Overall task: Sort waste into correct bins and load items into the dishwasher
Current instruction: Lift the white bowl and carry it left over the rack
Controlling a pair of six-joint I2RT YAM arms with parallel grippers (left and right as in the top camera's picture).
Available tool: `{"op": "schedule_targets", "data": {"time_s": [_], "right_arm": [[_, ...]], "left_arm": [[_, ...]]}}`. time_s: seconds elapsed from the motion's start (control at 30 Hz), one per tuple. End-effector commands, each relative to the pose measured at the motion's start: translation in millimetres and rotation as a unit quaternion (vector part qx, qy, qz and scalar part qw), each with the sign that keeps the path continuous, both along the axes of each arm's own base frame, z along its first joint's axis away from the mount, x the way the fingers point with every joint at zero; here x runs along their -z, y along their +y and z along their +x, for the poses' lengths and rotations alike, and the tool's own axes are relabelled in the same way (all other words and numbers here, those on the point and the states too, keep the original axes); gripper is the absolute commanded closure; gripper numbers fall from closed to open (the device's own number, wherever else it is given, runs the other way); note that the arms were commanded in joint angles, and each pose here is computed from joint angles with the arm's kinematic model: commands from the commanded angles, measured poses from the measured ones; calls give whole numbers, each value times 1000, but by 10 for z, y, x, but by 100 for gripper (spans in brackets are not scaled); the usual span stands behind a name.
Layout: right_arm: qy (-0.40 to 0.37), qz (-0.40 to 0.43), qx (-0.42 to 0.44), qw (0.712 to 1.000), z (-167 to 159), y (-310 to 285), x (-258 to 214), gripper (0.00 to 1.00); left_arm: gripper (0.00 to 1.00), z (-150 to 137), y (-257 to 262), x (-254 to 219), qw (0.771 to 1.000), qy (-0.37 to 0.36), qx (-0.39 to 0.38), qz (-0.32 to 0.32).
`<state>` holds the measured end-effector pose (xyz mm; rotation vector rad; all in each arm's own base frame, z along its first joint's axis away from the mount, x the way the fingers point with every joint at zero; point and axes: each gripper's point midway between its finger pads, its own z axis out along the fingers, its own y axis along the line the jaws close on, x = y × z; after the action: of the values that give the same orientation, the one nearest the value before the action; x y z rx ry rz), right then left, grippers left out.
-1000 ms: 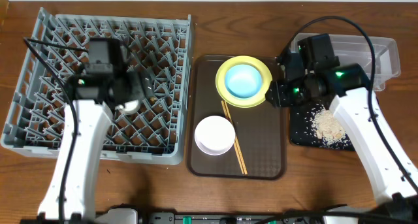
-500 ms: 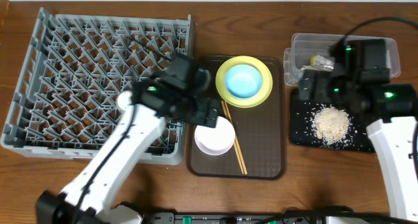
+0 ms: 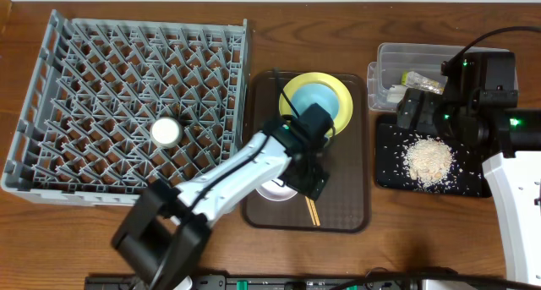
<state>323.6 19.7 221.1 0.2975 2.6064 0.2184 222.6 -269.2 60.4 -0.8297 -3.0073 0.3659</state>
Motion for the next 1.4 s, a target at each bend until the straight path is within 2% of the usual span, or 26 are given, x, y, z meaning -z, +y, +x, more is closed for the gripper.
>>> {"op": "schedule_targets", "data": {"time_s": [0.0,0.1,0.17,0.27,0.43,0.63,0.77,0.97,1.2,1.37], "right_arm": [[-1,5,12,1000,-7,-34,-17,1],[-1,5,12,1000,-7,-33,-17,1],[0,5,12,1000,-10,-33,-15,1],[2,5,12,1000,-18,-33,-11,1],[7,5,12,1000,-37,-33,1,1],[9,5,12,1000,-46,-33,6,1],[9,5,12,1000,-46,-33,6,1],[11,4,12,1000,-54,-34,10,1],[10,4,12,1000,-54,-34,10,1],[11,4,12,1000,-54,-34,10,1]], "left_arm": [[21,-65,-7,222,999,16,11,31],[32,-76,10,327,999,25,11,43],[51,-61,41,379,998,23,11,54],[59,-50,53,396,998,21,11,59],[80,-32,72,400,998,16,10,64],[81,-30,72,398,998,15,10,64],[91,-5,47,355,998,10,10,59],[93,105,-65,24,999,-22,8,27],[93,470,43,-772,990,-134,-28,-22],[93,816,418,-1459,969,-214,-81,-93]]}}
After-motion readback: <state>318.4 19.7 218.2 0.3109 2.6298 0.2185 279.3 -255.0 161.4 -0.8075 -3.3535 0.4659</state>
